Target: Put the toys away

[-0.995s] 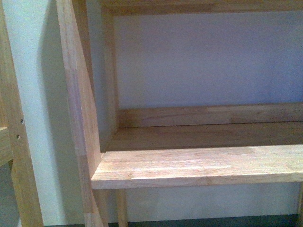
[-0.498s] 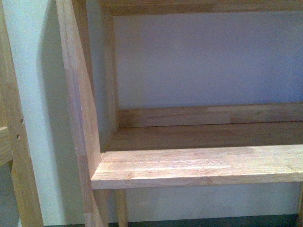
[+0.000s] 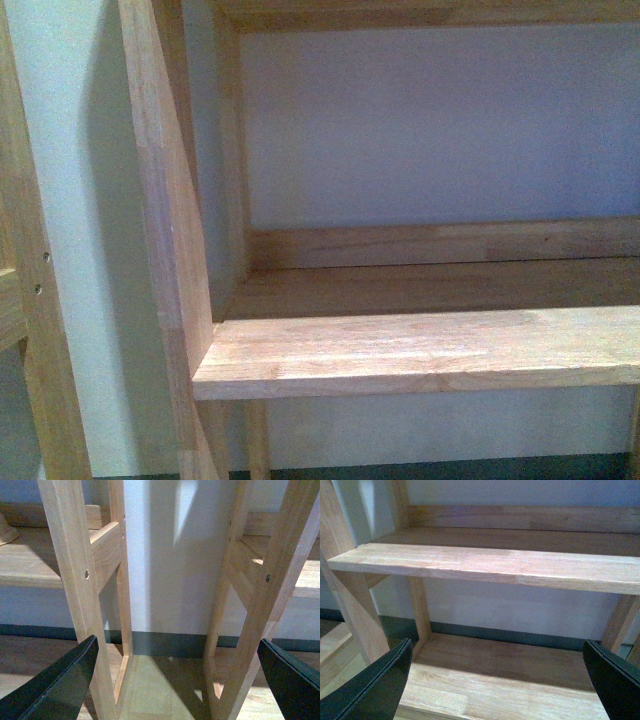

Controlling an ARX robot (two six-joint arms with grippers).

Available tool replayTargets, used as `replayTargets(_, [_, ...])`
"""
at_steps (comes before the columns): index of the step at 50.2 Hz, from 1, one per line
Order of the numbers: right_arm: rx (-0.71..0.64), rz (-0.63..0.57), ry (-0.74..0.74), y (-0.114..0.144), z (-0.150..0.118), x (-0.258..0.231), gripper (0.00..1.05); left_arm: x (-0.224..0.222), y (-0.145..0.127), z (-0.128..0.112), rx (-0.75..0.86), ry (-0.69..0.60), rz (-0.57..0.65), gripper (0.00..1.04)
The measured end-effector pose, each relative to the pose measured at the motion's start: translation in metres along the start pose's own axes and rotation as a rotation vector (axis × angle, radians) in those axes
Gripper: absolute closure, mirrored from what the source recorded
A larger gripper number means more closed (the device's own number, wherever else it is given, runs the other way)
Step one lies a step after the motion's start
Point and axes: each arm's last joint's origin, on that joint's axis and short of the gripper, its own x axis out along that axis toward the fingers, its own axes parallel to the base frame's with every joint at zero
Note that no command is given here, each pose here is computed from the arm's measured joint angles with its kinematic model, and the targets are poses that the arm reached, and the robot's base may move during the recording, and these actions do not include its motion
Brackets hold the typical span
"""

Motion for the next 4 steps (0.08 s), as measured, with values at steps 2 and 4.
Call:
replayTargets(2, [0.0, 0.0, 0.0, 0.0, 0.0, 0.0, 0.0, 0.0, 0.0, 0.0, 0.0, 0.0, 0.0, 0.06])
replayTargets(4, [0.0, 0.0, 0.0, 0.0, 0.0, 0.0, 0.0, 0.0, 0.0, 0.0, 0.0, 0.0, 0.0, 0.06])
